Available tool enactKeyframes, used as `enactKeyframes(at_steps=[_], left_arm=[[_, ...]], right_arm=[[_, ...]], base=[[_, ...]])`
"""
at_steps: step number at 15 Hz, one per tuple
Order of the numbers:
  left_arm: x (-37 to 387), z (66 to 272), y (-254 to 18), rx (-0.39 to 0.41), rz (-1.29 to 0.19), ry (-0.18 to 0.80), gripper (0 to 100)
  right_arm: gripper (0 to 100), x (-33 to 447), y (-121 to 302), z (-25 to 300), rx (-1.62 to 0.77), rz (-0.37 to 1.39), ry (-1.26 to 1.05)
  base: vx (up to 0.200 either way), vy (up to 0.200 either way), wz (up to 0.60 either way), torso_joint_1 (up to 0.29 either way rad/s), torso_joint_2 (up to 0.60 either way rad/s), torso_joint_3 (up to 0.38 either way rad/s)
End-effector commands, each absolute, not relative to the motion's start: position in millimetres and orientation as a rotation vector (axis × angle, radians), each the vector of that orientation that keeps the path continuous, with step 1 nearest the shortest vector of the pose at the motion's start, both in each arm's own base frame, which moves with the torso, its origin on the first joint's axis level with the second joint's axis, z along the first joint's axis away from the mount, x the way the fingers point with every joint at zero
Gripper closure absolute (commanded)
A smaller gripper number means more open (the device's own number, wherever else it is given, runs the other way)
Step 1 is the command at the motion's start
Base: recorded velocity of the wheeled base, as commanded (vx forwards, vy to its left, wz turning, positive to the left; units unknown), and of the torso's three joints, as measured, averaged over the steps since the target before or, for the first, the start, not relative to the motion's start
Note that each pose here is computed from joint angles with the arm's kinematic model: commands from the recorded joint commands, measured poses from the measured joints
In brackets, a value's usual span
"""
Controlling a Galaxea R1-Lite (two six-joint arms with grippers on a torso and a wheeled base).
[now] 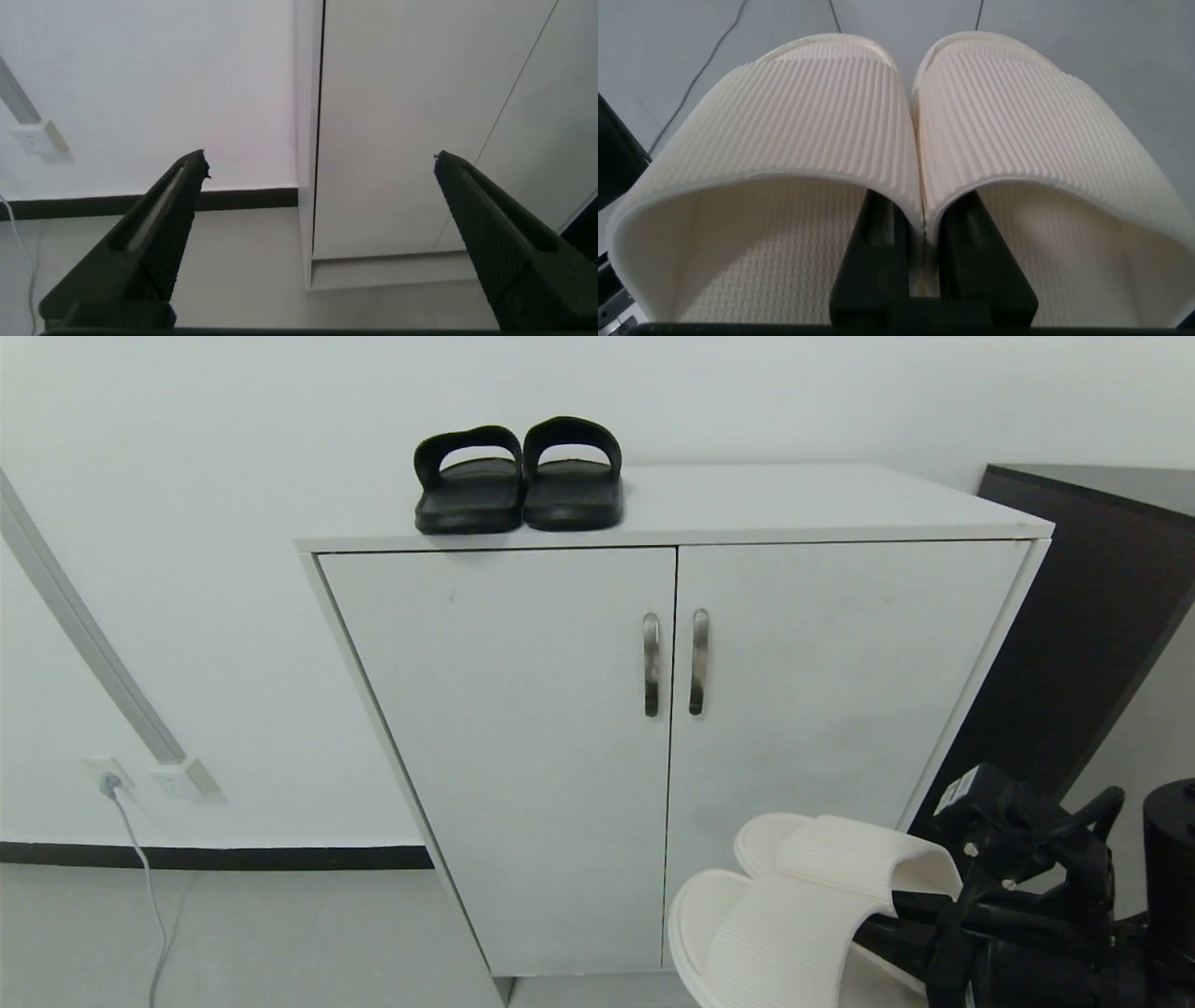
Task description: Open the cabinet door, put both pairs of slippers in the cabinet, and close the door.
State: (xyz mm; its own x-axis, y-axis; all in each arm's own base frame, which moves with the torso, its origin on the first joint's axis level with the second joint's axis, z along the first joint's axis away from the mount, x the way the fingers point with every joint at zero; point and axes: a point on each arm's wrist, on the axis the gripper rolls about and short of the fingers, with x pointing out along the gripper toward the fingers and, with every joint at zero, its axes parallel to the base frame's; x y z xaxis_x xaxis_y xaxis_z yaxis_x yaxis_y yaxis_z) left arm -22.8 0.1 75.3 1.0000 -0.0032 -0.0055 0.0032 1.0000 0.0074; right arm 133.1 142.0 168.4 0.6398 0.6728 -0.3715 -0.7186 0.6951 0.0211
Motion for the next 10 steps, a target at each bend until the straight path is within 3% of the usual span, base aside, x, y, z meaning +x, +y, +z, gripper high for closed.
enactKeyframes(at_steps=[1, 5, 10], left_arm=[[-22.8, 75.3, 0.0, 0.006, -0.005, 0.006, 0], [-22.9, 75.7, 0.0, 0.005, -0.005, 0.005, 0], [-23.0, 76.5, 0.1, 0.005, -0.002, 0.0, 0]], right_arm=[[100, 132.6, 141.6, 168.6, -0.132, 0.797, 0.367], [100, 131.9, 140.8, 167.2, -0.131, 0.797, 0.364], [100, 131.4, 140.4, 166.9, -0.131, 0.798, 0.364]], base=[[0.0, 0.0, 0.0, -0.027, 0.44, 0.383], [0.0, 0.0, 0.0, -0.012, 0.34, 0.337], [0.0, 0.0, 0.0, 0.001, 0.03, 0.029]])
